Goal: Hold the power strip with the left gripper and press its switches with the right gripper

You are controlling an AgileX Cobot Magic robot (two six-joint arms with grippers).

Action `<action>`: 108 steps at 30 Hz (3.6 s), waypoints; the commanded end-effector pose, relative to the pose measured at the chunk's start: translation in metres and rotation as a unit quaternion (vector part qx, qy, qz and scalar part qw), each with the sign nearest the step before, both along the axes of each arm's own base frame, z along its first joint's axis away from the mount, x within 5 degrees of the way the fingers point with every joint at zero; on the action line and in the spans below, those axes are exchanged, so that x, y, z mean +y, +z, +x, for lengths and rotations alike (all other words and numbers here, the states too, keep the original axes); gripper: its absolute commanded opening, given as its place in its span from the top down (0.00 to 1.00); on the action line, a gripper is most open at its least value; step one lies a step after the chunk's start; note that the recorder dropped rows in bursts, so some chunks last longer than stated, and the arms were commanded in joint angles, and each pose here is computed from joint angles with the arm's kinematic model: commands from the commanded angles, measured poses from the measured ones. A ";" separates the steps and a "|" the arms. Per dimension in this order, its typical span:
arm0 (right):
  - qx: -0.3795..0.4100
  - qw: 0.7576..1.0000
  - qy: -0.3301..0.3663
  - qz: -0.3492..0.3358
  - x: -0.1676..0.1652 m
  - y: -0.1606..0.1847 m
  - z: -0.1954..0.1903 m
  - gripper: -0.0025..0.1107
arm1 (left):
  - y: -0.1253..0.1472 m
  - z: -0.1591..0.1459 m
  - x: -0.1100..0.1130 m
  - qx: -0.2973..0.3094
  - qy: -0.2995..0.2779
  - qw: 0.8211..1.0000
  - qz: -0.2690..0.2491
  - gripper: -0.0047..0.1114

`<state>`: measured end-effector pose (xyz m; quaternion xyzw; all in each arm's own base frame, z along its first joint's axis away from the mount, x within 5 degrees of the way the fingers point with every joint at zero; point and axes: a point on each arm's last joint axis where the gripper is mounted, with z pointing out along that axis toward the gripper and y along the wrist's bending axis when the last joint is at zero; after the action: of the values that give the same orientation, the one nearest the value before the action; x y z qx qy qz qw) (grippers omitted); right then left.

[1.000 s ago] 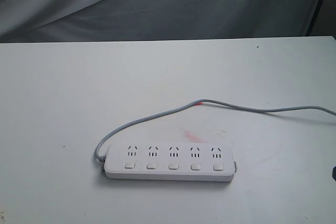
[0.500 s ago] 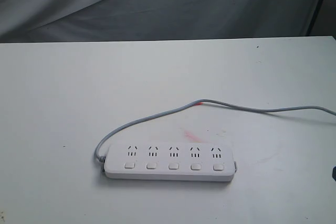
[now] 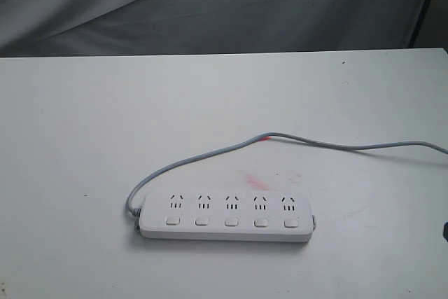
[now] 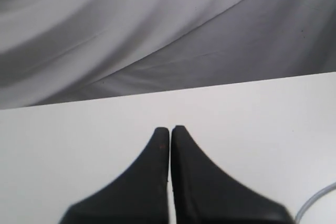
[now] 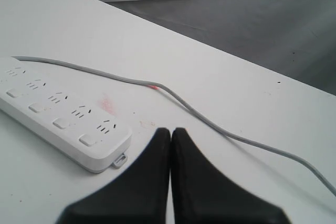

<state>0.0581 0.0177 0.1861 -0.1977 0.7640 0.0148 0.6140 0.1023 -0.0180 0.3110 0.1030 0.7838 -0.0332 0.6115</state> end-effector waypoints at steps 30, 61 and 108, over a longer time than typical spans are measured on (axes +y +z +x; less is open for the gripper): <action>-0.001 1.000 -0.005 0.001 -0.001 0.000 0.000 0.98 | -0.058 0.150 -0.086 0.140 -0.546 0.778 0.277 0.95; -0.001 1.000 -0.005 0.001 -0.001 0.000 0.000 0.98 | -0.125 0.155 -0.125 0.185 -0.654 0.694 0.238 0.16; -0.001 1.000 -0.005 0.001 -0.001 0.000 0.000 0.98 | -0.205 0.170 -0.150 0.231 -0.632 0.687 0.276 0.16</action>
<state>0.0581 0.0177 0.1861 -0.1977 0.7640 0.0148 0.6140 0.2725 -0.1655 0.1066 0.7287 0.6235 -0.2146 0.1851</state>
